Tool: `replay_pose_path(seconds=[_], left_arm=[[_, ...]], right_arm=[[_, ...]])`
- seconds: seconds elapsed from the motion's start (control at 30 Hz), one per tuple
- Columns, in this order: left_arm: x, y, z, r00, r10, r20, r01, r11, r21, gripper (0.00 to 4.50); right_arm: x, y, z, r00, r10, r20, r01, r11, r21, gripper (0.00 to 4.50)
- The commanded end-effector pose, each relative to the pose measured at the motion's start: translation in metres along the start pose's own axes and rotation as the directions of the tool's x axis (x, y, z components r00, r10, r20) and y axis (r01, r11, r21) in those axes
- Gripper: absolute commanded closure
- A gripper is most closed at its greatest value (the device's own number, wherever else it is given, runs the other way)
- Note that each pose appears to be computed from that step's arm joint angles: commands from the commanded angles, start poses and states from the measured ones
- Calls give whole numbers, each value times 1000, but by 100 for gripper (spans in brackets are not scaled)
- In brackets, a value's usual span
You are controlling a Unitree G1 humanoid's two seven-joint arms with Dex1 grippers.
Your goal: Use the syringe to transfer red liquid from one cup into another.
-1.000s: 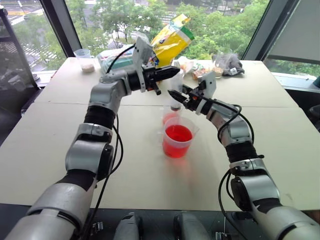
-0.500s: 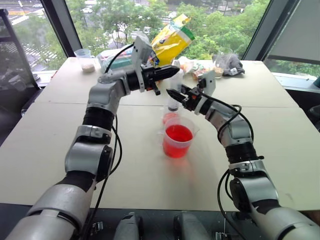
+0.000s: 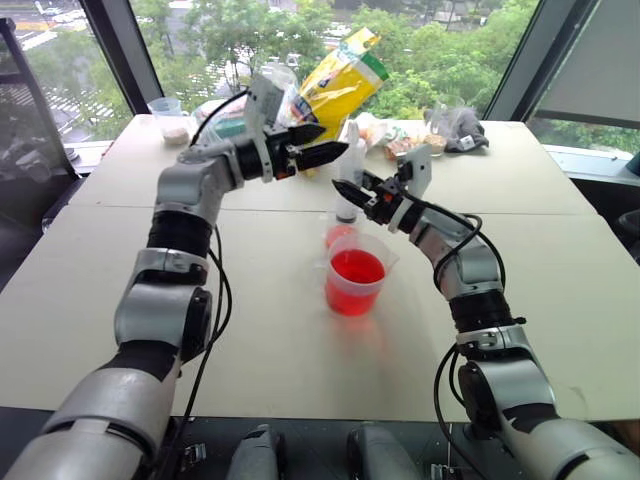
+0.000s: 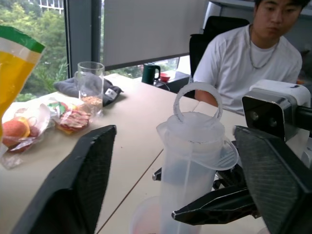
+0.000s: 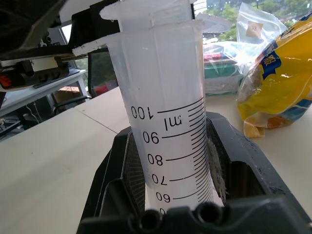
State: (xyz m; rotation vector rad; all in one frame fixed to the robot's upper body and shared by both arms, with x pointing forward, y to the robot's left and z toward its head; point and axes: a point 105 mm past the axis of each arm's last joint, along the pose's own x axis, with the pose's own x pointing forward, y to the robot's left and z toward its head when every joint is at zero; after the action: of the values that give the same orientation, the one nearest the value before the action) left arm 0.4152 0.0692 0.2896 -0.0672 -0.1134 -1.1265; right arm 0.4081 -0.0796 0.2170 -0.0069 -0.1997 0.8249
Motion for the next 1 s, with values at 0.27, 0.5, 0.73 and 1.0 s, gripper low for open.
replay_pose_path(seconds=[0.27,0.5,0.73,1.0], left_arm=[[-54,-9,8,998,-31,-45,33,998,50,8],[-82,-32,-18,989,-94,-118,96,995,9,8],[-92,-55,-42,977,-137,-161,136,991,-20,8],[-97,-68,-62,969,-154,-194,150,988,-37,8]], right_arm=[[-1,-10,43,993,-31,118,35,999,-31,312],[-4,-35,104,973,-214,91,207,975,82,312],[-61,-78,97,838,-437,-327,494,862,114,312],[-151,-83,23,524,-445,-727,624,781,-29,312]])
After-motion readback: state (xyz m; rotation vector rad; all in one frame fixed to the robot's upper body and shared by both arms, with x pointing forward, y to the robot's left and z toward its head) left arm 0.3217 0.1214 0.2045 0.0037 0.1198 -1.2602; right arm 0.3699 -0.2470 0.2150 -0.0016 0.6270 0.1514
